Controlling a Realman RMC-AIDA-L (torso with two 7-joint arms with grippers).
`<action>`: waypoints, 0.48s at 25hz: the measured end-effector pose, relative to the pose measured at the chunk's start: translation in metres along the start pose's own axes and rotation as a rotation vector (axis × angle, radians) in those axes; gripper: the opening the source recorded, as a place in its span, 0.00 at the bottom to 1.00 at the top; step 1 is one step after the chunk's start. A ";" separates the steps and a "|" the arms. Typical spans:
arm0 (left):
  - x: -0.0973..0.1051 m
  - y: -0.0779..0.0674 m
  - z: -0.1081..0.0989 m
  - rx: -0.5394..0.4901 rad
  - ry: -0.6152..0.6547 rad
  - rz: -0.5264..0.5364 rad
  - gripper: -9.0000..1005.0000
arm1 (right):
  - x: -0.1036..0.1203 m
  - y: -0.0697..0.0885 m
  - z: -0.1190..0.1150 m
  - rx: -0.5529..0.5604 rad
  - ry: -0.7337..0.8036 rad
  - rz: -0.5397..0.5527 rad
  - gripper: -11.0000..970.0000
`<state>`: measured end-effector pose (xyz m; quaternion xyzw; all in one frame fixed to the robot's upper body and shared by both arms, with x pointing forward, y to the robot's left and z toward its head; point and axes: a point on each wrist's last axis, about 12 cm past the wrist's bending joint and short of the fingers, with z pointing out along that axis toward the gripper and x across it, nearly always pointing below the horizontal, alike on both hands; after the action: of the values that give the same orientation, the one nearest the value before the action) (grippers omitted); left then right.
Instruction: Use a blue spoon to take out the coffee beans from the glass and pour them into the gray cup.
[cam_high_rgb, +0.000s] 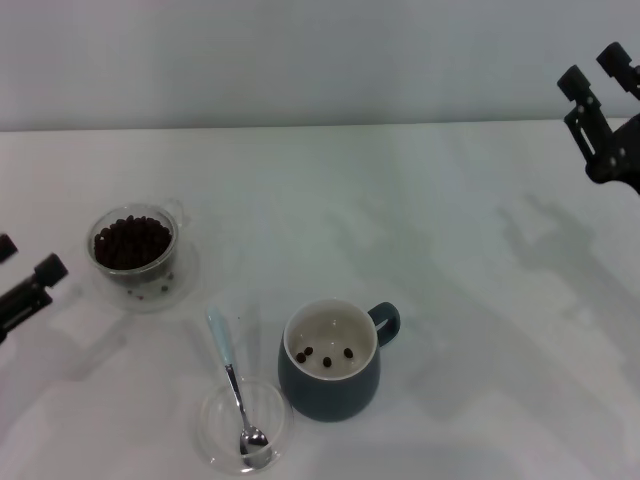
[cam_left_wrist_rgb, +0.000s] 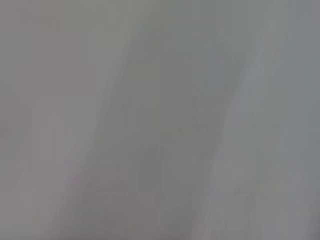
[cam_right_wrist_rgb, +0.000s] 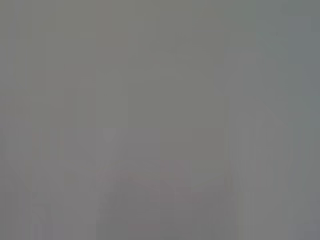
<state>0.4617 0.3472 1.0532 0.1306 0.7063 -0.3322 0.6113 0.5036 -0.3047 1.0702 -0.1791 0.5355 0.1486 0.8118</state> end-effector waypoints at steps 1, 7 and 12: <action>-0.002 0.000 0.000 -0.010 -0.035 0.051 0.88 | 0.001 0.002 -0.004 -0.004 0.003 0.010 0.47; -0.007 0.004 -0.003 -0.140 -0.237 0.213 0.88 | 0.005 0.009 -0.012 -0.034 0.033 0.047 0.47; -0.008 0.010 -0.005 -0.233 -0.293 0.293 0.88 | 0.004 0.006 -0.018 -0.003 0.032 -0.008 0.47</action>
<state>0.4649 0.3596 1.0585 0.1106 0.6173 -0.1714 0.7598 0.4878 -0.3073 1.0590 -0.1846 0.5475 0.1433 0.8035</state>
